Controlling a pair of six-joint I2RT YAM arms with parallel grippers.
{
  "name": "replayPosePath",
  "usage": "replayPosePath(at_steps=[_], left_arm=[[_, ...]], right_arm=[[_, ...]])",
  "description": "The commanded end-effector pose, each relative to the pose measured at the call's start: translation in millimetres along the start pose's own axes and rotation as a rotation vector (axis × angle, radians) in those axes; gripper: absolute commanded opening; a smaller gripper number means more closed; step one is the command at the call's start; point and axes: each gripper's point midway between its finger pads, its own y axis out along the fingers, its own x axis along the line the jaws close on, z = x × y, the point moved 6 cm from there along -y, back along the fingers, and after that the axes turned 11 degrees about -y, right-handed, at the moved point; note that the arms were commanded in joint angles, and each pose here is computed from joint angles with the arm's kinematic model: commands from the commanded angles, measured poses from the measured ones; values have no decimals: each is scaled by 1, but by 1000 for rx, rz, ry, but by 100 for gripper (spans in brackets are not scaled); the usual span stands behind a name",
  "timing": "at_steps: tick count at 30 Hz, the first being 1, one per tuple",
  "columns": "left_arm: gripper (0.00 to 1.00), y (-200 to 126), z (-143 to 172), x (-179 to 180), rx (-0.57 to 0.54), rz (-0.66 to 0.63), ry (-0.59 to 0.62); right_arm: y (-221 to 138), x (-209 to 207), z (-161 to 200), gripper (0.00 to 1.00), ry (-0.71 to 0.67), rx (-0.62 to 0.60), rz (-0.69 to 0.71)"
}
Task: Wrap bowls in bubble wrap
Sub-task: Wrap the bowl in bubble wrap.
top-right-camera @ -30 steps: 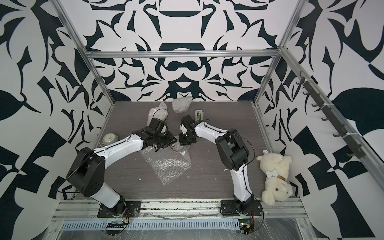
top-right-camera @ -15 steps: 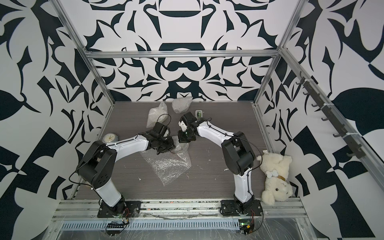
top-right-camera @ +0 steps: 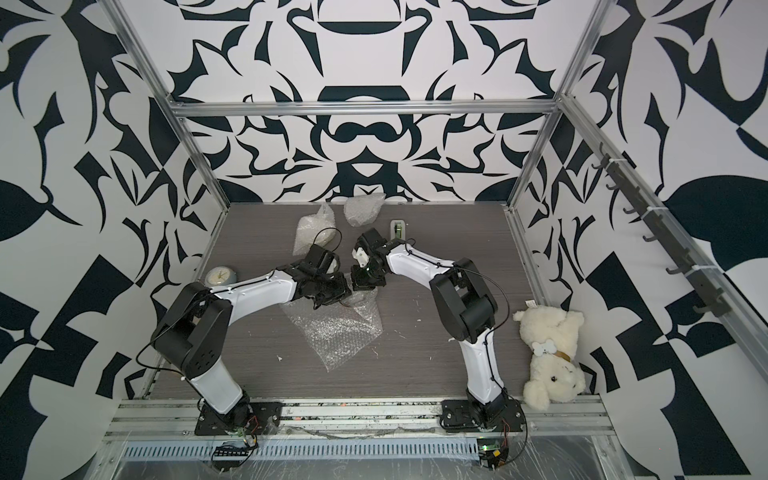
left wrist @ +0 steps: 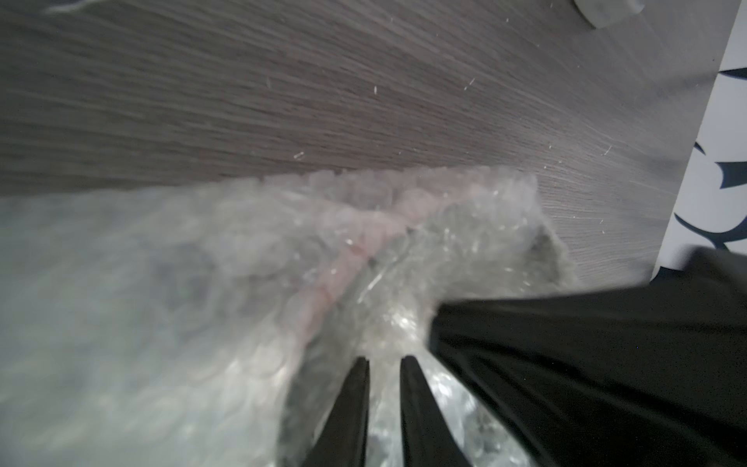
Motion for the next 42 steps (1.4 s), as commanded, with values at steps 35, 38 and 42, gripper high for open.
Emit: replayPosePath(at_steps=[35,38,42], left_arm=[[11,-59,-66,144,-149,-16,-300],[7,-74,-70,127,-169,28,-271],[6,-100,-72,86,-170,142,-190]], right_arm=[[1,-1,6,1,-8,30,56],[3,-2,8,1,-10,38,57],[7,-4,11,1,-6,50,61]])
